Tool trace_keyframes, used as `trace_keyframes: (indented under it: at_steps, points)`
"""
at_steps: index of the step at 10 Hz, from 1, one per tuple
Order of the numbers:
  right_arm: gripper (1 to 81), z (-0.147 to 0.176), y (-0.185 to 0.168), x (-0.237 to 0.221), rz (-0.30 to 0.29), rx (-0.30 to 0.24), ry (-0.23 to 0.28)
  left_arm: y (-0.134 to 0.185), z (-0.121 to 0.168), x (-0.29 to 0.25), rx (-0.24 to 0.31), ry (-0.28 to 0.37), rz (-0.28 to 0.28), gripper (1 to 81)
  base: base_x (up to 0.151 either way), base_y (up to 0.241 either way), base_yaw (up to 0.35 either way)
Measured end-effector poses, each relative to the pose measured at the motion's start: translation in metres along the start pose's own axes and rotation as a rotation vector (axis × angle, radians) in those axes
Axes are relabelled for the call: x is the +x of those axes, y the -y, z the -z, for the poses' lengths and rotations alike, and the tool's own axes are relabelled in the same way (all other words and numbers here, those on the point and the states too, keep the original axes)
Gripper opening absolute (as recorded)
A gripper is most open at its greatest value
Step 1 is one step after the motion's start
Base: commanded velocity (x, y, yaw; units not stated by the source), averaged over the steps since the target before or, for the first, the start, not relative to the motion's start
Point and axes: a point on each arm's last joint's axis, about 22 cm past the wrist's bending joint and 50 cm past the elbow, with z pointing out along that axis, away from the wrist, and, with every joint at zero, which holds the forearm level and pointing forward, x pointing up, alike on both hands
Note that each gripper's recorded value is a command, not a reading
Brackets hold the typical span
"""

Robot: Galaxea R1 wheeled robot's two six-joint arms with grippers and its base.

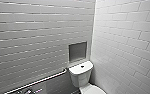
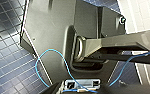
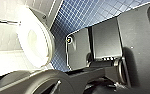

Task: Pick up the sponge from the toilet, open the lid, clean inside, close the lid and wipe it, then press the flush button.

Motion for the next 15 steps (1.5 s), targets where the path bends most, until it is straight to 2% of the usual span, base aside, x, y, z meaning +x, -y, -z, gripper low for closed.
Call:
trace_keyframes:
  at_steps: [2,4,6,8,10,12,14,15]
  points:
    - [81.1,0.030,0.009,0.043,-0.015,0.030,-0.026,-0.003,-0.003,-0.016,0.001,0.039,0.025,81.1,0.000,0.000,0.000]
    - [81.1,0.048,0.022,0.118,-0.020,0.057,-0.093,-0.005,-0.007,-0.020,0.005,0.068,0.047,81.1,0.000,0.000,0.000]
    - [81.1,0.037,0.045,0.175,-0.031,0.100,-0.132,-0.002,-0.011,-0.032,0.022,0.110,0.071,81.1,0.000,0.000,0.000]
    - [81.1,0.028,0.053,0.229,-0.037,0.113,-0.172,0.003,-0.016,-0.042,0.044,0.143,0.088,81.1,0.000,0.000,0.000]
    - [81.1,0.016,0.071,0.282,-0.035,0.136,-0.215,0.007,-0.026,-0.037,0.059,0.130,0.088,81.1,0.000,0.000,0.000]
    - [81.1,-0.007,0.077,0.321,-0.054,0.130,-0.234,0.008,-0.039,-0.035,0.069,0.120,0.086,81.1,0.000,0.000,0.000]
    - [81.1,-0.014,0.071,0.375,-0.056,0.104,-0.290,0.008,-0.051,-0.028,0.062,0.108,0.082,81.1,0.000,0.000,0.000]
    - [81.1,-0.018,0.070,0.387,-0.061,0.098,-0.301,0.007,-0.056,-0.025,0.058,0.103,0.081,81.1,0.000,0.000,0.000]
